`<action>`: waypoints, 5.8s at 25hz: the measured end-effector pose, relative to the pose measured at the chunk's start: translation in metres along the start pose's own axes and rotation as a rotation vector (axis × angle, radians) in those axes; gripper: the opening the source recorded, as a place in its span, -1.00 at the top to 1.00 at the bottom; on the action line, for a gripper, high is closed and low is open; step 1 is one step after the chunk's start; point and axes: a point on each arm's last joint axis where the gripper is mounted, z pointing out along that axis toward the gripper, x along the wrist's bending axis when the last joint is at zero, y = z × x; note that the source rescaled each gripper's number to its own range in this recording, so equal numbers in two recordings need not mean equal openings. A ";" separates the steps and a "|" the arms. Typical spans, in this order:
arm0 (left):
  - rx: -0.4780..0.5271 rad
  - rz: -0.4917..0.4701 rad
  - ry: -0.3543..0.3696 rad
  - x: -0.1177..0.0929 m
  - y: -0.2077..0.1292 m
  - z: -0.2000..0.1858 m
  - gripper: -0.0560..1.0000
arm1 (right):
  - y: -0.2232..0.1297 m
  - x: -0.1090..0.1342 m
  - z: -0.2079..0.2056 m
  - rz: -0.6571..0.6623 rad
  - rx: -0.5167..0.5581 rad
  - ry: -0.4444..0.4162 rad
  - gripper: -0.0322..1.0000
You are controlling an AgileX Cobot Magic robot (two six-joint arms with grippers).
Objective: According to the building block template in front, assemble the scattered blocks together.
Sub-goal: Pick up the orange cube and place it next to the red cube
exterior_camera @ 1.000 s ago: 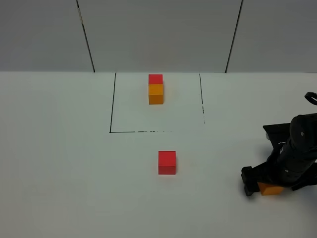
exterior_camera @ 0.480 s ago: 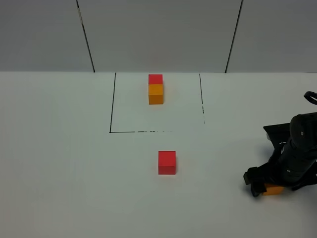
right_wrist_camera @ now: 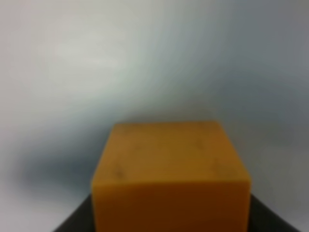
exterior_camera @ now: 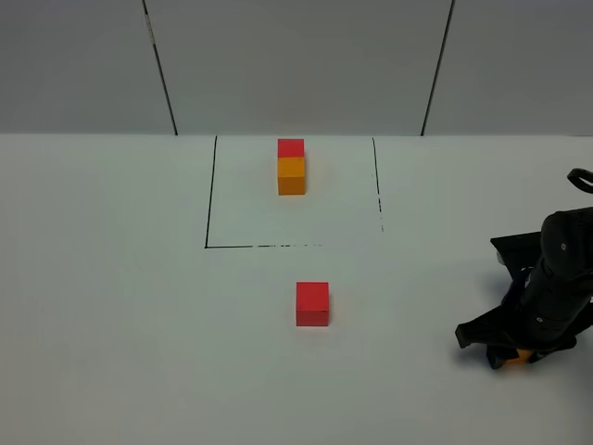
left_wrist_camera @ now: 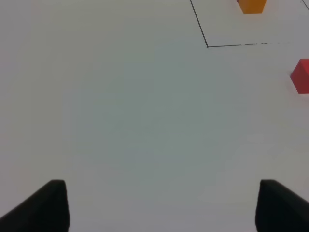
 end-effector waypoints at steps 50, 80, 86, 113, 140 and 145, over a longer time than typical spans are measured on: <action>0.000 0.001 0.000 0.000 0.000 0.000 -0.34 | 0.097 0.144 0.005 -1.271 0.054 -0.021 0.71; 0.000 0.000 0.000 0.000 0.000 0.000 -0.34 | 0.098 0.156 0.011 -1.289 0.024 -0.021 0.71; 0.000 0.001 0.000 0.000 0.000 0.000 -0.34 | 0.097 0.159 0.011 -1.309 0.027 -0.035 0.71; 0.000 0.001 0.000 0.000 0.000 0.000 -0.34 | 0.099 0.162 0.011 -1.335 0.007 -0.053 0.71; 0.000 0.000 0.000 0.000 0.000 0.000 -0.34 | 0.098 0.167 0.010 -1.387 -0.020 -0.019 0.71; 0.000 0.000 0.000 0.000 0.000 0.000 -0.34 | 0.098 0.167 0.011 -1.388 -0.020 -0.009 0.71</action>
